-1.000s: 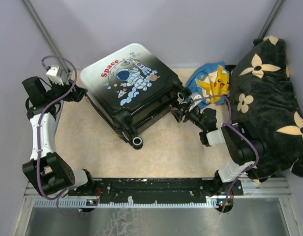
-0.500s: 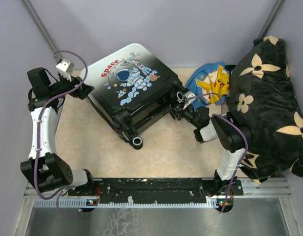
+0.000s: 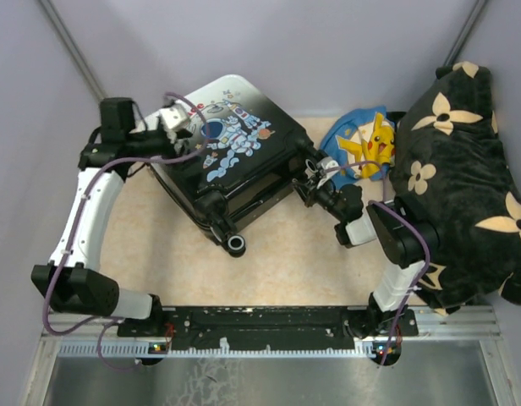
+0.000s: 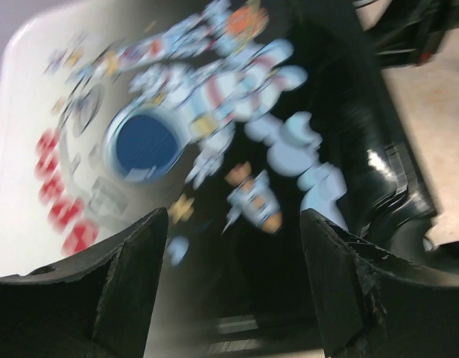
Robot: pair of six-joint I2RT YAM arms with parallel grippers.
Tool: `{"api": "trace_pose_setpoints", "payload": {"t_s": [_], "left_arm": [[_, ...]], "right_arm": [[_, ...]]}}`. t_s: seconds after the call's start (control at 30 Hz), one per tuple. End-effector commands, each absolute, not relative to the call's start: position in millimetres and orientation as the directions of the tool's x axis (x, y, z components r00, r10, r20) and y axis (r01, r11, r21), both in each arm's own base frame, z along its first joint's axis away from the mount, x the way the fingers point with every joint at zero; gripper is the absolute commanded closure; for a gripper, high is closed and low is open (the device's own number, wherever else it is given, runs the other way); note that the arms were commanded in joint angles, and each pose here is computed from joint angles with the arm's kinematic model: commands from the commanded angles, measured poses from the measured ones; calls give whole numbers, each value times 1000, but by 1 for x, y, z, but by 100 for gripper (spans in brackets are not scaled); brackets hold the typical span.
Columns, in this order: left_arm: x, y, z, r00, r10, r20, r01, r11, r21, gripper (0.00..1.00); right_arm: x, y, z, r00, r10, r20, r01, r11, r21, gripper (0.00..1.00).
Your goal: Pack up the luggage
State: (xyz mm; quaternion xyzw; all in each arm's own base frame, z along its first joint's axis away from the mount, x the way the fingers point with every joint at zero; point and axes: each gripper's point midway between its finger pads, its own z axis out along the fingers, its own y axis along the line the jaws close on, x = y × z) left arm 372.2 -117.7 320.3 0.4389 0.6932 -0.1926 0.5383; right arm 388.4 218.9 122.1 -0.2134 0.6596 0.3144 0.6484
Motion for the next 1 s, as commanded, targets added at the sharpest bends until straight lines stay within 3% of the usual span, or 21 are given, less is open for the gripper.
{"api": "trace_pose_setpoints", "payload": {"t_s": [0.0,0.17,0.27,0.4,0.67,0.97], "left_arm": [[337,-183,315,119,514,-849,915,276,295,24],[302,-254,290,235,582,-778,949,36,314,33],[283,-282,271,273,616,-739,951,-60,302,43],[255,-309,236,346,675,-652,935,-189,300,50],[237,-280,182,389,786,-481,919,-298,257,55],[225,-245,159,416,839,-351,909,-375,181,59]], "right_arm": [[405,189,161,85,118,-989,-623,781,40,100],[424,169,163,88,104,-991,-569,821,36,100],[430,164,165,103,94,-990,-555,832,21,100],[433,161,164,105,92,-990,-544,839,20,100],[438,145,177,94,106,-990,-498,866,45,100],[461,111,179,103,20,-994,-426,904,-26,100]]}}
